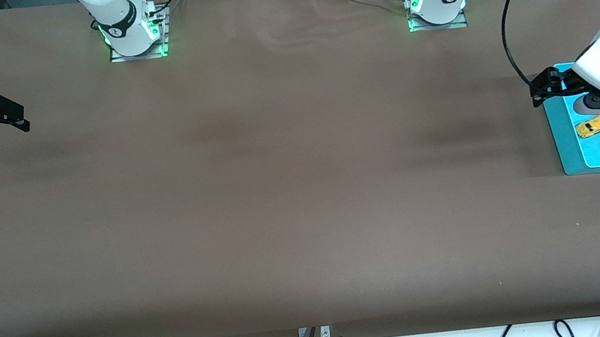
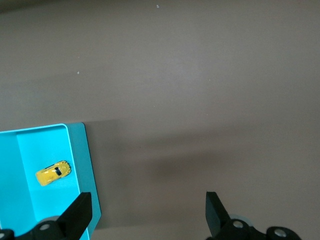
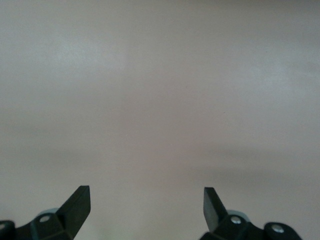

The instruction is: Wind and store yellow beetle car

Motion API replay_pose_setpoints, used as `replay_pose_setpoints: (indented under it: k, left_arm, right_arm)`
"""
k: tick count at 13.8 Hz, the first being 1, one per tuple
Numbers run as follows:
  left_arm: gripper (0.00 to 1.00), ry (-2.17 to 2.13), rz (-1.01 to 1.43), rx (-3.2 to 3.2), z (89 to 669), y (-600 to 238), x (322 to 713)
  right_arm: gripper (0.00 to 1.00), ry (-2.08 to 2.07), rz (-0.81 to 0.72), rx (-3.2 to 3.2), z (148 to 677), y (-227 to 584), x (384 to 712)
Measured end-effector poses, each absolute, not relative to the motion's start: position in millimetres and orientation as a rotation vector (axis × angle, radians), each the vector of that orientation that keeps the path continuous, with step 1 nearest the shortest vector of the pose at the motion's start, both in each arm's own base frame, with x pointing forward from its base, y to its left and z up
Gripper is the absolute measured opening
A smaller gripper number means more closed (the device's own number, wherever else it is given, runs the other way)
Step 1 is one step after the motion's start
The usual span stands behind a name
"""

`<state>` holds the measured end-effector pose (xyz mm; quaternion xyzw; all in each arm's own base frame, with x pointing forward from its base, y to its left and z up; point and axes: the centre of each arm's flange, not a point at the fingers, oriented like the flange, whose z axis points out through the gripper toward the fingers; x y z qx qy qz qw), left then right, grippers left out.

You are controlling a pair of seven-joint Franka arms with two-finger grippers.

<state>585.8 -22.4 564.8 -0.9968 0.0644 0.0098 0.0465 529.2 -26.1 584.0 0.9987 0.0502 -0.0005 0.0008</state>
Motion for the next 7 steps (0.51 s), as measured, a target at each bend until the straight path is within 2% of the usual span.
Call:
replay_pose_setpoints:
  k: [7]
  left_arm:
    - [1.0, 0.162, -0.036, -3.082, 578, -24, 575]
  right_arm:
    - [1.0, 0.158, -0.002, 3.136, 584, -26, 529]
